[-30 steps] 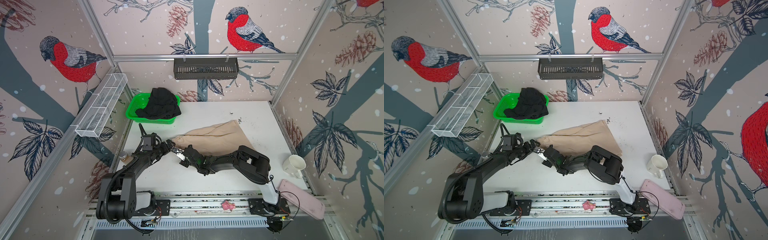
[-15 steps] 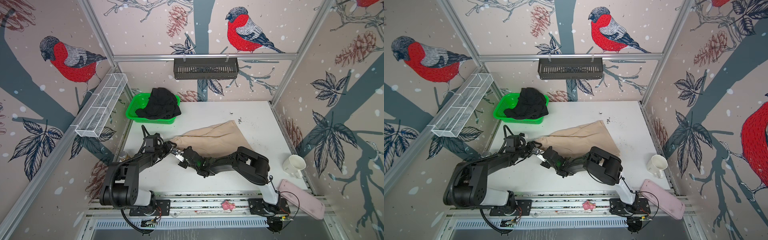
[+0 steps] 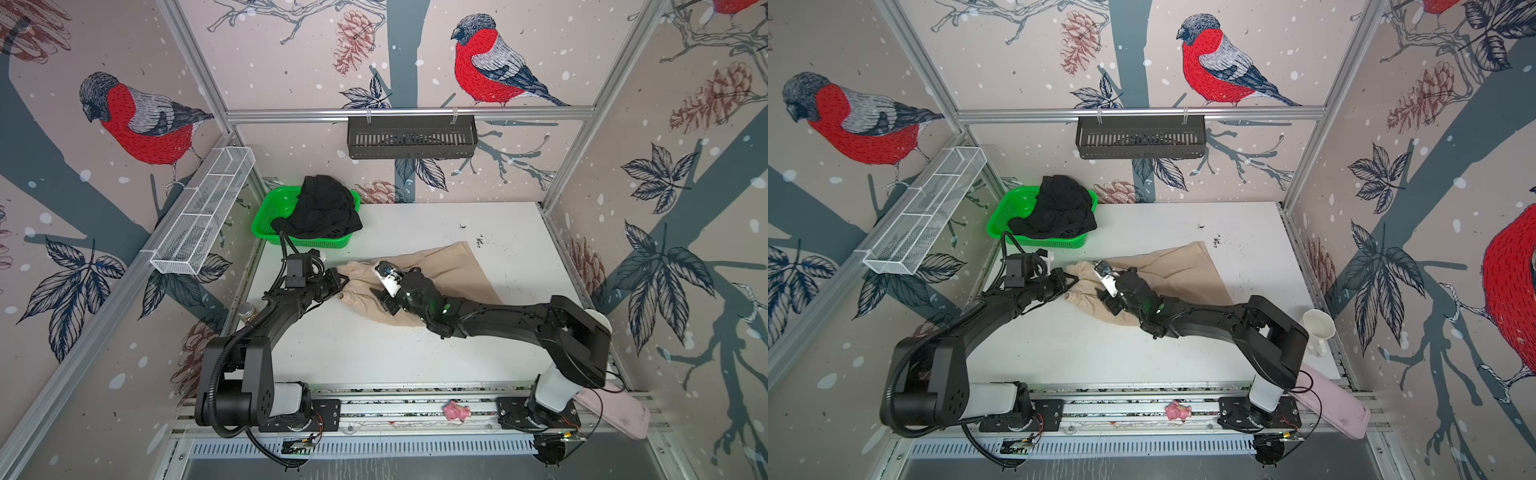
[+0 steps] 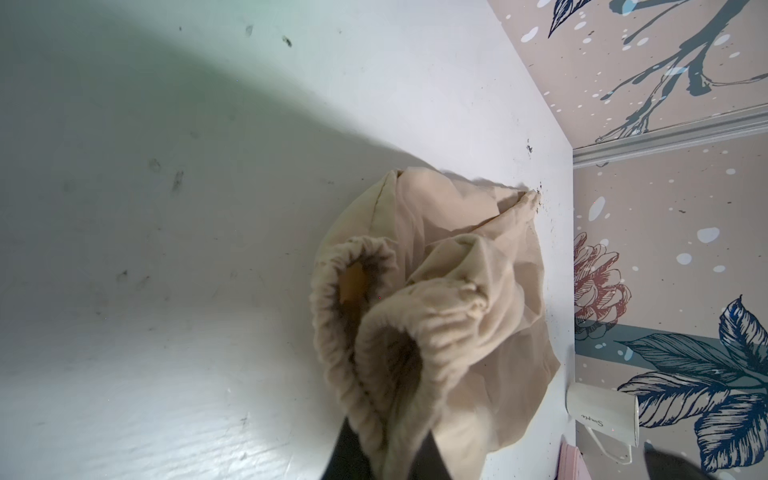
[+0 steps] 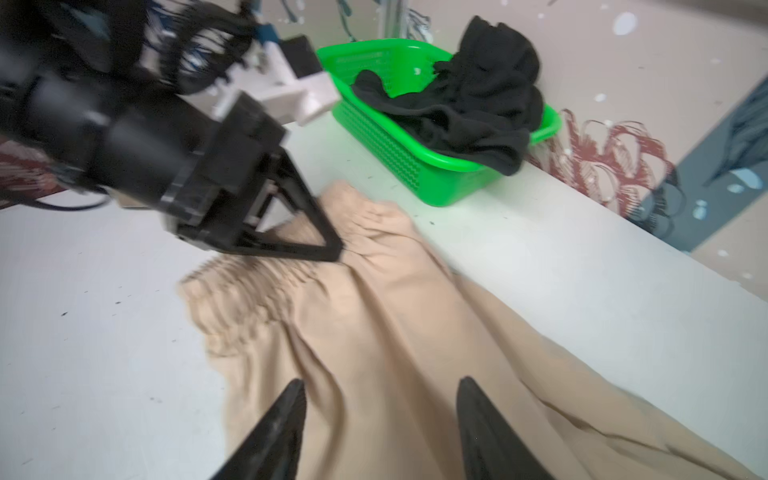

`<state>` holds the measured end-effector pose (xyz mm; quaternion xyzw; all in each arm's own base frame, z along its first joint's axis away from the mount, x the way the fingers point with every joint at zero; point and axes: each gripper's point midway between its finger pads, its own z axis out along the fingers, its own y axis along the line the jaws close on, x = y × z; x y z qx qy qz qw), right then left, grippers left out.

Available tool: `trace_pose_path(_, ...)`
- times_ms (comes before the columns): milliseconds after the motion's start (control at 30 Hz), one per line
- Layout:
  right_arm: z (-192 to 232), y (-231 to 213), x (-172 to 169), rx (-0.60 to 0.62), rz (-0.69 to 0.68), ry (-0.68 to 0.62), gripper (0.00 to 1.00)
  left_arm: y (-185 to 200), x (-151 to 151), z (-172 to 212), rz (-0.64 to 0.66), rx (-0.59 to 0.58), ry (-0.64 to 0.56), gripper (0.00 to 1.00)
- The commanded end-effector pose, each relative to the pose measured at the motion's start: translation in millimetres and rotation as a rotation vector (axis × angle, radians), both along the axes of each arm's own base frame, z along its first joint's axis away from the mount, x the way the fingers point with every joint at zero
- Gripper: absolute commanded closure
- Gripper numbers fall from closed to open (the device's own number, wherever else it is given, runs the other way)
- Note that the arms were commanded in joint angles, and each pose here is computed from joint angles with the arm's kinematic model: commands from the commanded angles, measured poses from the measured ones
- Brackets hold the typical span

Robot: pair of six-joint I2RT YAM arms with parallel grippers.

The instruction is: Fold and stack the shorts

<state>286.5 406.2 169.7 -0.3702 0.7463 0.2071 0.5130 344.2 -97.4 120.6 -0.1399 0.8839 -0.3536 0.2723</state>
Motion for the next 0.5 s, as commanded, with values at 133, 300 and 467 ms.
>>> trace_pose_path(133, -69.9, -52.3, -13.6, -0.198, -0.033, 0.184, 0.92, 17.7, -18.9, 30.3, -0.052, 0.074, 0.078, 1.0)
trace_pose_path(300, -91.9, -37.0, -23.5, -0.176, 0.035, 0.237, 0.97, 36.3, -10.5, 54.0, -0.045, 0.179, 0.081, 1.0)
trace_pose_path(467, -124.5, 15.0, -56.0, -0.208, 0.201, 0.288, 0.98, 35.8, -2.5, 63.4, -0.049, 0.169, 0.069, 1.0)
